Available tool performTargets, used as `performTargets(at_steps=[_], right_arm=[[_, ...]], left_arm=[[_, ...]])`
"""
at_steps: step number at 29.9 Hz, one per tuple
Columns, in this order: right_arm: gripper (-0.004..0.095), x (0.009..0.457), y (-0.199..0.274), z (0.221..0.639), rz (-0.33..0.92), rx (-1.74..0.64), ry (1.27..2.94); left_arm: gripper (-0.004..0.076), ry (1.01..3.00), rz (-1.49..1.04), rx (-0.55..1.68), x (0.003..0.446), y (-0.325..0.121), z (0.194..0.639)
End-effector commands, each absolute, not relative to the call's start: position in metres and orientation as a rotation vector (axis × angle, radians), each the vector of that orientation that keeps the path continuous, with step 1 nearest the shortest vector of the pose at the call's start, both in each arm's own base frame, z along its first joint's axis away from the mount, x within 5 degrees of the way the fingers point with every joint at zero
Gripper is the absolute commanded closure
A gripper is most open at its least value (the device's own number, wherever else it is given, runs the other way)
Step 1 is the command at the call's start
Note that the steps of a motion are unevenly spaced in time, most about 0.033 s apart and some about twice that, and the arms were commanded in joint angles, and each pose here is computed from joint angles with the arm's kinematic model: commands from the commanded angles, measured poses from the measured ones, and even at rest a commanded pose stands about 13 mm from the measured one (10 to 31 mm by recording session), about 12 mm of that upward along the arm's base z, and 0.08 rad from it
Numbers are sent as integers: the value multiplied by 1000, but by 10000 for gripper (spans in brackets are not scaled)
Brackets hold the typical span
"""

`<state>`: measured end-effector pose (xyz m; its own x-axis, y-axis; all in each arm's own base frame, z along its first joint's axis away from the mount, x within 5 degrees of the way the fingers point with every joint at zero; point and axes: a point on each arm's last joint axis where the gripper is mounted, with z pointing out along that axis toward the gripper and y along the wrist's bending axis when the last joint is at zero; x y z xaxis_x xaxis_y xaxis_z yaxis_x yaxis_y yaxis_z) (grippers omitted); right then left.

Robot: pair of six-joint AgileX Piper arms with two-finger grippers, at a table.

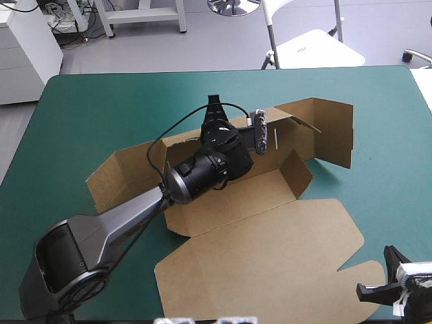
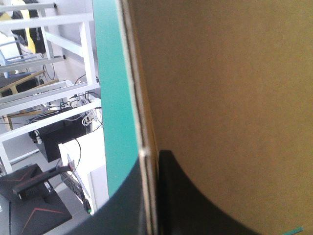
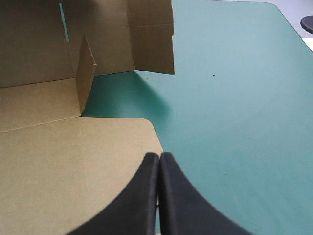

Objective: Fold the box

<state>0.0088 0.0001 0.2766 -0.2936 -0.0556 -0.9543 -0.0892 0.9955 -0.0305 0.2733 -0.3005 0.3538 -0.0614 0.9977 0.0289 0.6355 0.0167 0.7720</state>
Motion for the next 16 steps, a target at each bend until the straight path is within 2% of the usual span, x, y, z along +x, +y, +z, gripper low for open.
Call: performTargets(at_steps=[1,16], right_arm=[[923,3,-1,290,28,-102,1742],[923,3,-1,290,26,-95,1742]], left_arm=[[734,1680,820,1618,257,-298,377],[734,1462,1035,1473,205,-276,334]])
